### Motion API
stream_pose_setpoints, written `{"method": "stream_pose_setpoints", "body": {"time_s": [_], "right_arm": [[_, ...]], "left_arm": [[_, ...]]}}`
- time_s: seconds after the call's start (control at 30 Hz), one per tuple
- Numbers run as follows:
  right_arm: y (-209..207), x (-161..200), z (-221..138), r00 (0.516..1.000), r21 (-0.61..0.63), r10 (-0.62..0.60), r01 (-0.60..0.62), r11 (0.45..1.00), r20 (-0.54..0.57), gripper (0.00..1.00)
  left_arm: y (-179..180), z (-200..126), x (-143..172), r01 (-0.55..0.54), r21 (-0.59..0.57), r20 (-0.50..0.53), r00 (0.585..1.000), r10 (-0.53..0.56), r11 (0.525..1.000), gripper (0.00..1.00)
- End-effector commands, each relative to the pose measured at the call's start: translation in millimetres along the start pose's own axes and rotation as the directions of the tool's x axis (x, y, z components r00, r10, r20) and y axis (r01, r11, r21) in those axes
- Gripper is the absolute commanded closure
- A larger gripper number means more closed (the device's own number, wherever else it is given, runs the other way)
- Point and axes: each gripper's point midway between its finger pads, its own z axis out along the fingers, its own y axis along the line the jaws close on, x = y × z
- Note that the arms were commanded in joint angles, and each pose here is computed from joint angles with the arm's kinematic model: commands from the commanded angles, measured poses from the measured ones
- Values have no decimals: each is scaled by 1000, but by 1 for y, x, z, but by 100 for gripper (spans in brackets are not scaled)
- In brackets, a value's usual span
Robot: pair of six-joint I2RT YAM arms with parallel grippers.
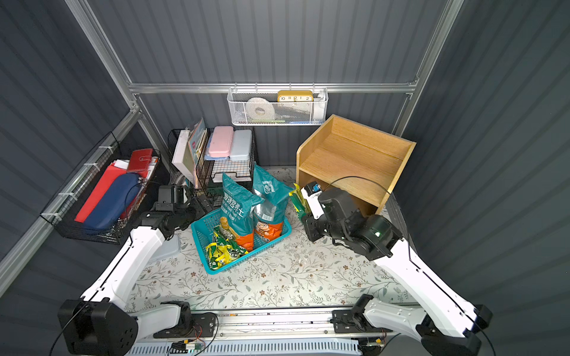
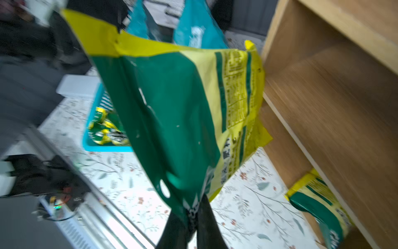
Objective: Take down the fertilizer bag from the shelf
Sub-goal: Pick up the fertilizer bag from the shelf, then place the fertilizer bag in the storage box.
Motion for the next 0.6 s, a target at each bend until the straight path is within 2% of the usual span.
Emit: {"method": "stream_pose_setpoints", "body": {"time_s": [0.0, 0.17, 0.37, 0.57], "right_arm": [[73, -34, -7, 998, -291, -12, 30, 956, 65, 100], [140, -53, 23, 989, -418, -126, 146, 897, 74, 100], [185, -66, 76, 993, -561, -95, 116, 820, 66, 100], [197, -68, 133, 996, -550, -85, 68, 832, -5, 100]], "left_arm": [[13, -4, -2, -42, -67, 23, 999, 44, 997, 1], [42, -9, -4, -32, -226, 44, 998, 43, 974, 1], [72, -21, -14, -43, -350, 109, 990, 86, 936, 1], [127, -25, -17, 73, -408, 107, 994, -31, 910, 1]]}}
